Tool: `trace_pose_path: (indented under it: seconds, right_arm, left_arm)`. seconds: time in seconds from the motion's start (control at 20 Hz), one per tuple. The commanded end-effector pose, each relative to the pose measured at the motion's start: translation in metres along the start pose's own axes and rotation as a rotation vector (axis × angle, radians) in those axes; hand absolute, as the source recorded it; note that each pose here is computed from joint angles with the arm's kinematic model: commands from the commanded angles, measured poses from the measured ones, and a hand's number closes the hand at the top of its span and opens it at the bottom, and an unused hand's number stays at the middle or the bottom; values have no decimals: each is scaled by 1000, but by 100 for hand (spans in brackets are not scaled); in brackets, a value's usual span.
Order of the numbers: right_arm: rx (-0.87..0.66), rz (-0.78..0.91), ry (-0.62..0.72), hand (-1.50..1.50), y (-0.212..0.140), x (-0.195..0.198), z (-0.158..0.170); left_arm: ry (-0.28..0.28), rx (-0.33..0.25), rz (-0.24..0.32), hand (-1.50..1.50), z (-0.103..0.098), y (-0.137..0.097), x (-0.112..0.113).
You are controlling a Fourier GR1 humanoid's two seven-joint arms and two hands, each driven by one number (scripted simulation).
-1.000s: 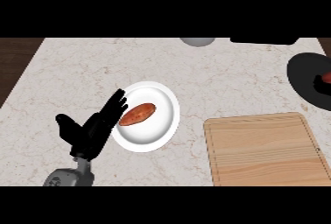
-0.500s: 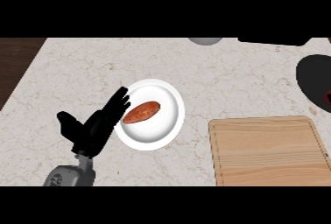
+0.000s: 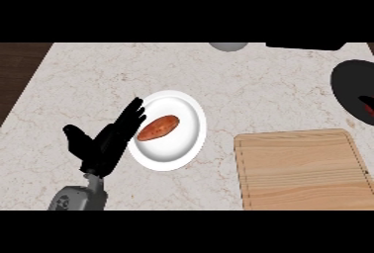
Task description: Pick the bell pepper from the cutting board and place it in the pan
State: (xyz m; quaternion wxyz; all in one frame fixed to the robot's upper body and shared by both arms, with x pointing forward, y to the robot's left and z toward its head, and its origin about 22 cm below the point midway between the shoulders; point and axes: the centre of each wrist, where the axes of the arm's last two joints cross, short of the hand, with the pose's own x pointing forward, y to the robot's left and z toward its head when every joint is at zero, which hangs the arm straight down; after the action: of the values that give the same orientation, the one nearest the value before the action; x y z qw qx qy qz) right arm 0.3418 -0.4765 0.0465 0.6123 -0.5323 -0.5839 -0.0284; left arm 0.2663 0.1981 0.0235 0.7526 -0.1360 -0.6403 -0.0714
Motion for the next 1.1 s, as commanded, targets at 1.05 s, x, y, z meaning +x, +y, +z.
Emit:
trace_pose_path:
  seconds: [1.05]
  right_arm:
    - [309,-509,-43,-150,-108,-109,28]
  left_arm:
    - [10,58,11,0,5,13,0]
